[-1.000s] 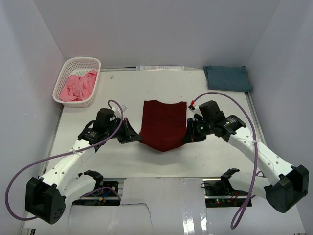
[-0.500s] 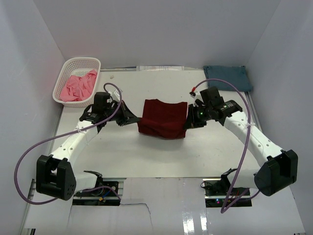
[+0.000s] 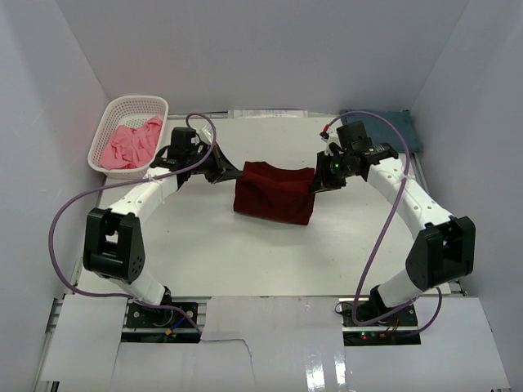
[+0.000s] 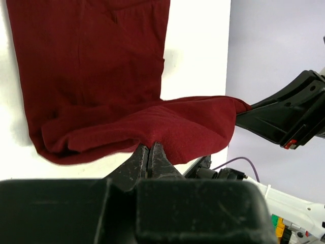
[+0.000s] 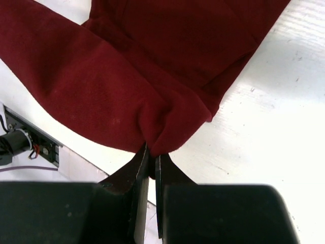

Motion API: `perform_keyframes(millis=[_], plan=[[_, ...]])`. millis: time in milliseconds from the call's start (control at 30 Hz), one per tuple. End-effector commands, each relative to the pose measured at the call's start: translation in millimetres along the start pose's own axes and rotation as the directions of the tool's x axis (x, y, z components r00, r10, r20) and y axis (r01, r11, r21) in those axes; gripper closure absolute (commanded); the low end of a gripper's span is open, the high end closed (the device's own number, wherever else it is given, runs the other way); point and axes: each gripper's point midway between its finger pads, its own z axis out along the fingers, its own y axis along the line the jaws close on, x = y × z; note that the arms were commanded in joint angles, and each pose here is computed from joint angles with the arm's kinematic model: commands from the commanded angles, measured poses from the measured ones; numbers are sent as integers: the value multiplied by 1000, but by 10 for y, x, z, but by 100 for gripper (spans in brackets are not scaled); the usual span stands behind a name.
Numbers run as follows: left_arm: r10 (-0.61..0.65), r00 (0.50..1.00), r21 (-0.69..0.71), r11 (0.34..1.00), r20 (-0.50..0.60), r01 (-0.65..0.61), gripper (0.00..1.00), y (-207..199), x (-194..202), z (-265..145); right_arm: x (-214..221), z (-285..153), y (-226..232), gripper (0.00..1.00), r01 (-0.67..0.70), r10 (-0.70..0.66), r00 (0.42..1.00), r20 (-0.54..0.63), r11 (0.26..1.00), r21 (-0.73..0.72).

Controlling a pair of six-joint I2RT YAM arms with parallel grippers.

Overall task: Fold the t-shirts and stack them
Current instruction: Put the neatly folded tshirt into the bin with right arm

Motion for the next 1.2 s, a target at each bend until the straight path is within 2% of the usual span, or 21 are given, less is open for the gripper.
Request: perform_keyframes(millis=[0,400,800,1167], plan=[[39,998,66,997,42,-42,100,-176,-246,46,-210,-12,-15,92,30,-30,999,40,1000,2],[26,998,63,998,54,-29,100,-31,-638,503,-602,234,-318,91,-16,12,997,76,999,44],[10,998,45,999,58,-13,100,123,-841,806,-1082,464,-514,91,-34,31,994,105,999,28],[-20,999,-32,999,47,21,97,546,-1006,1254,-1449,908,-932,87,-77,78,990,116,997,-13]])
